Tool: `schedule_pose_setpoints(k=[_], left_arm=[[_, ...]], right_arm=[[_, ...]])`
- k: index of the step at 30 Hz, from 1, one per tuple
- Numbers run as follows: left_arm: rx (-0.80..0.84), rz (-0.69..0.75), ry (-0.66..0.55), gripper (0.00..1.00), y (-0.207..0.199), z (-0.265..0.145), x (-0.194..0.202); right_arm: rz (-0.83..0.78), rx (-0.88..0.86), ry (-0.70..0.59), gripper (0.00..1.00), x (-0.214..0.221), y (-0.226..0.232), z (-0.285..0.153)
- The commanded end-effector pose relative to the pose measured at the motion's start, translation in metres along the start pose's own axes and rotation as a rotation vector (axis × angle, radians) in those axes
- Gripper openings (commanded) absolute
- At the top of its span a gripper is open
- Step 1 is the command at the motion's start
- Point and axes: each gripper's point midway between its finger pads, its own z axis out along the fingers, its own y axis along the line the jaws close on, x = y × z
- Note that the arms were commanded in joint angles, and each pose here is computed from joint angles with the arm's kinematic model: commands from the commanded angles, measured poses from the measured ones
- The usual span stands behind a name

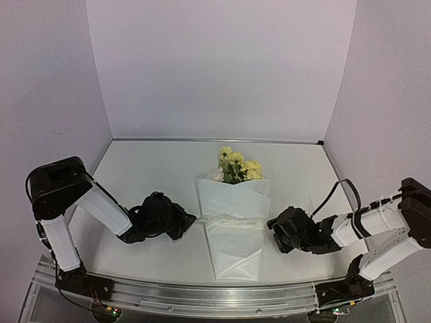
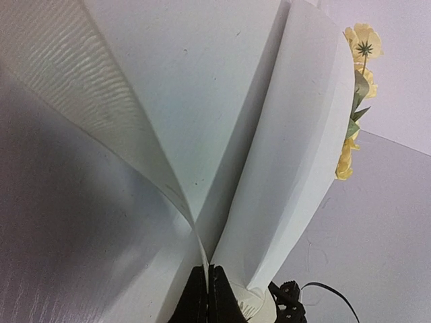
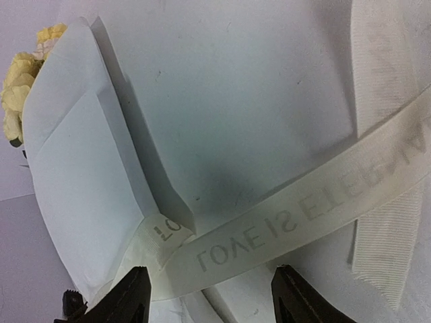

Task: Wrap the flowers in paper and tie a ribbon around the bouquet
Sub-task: Tie the ribbon around the folded bouquet.

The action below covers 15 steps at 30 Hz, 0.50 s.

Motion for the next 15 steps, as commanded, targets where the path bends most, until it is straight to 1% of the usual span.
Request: schedule_pose_setpoints(k=[1, 3, 8, 15], left_arm=[[0.062, 0.039, 0.014, 0.0, -0.023, 0.003, 0.003], [0.059, 0.042, 0.016, 0.0, -0.023, 0.002, 0.004], [0.05, 0.04, 0.01, 0.0, -0.021, 0.0, 0.001], [0.04, 0.037, -0.007, 0.0, -0.017, -0.005, -0.004]], right_arm=[[0.123, -0.1, -0.042, 0.66, 0.002, 0.011, 0.014], [0.144, -0.115, -0.05, 0.66, 0.003, 0.01, 0.019], [0.106, -0.144, -0.108, 0.54, -0.009, 0.01, 0.016], [0.042, -0.152, -0.195, 0.54, -0.03, -0.001, 0.004]])
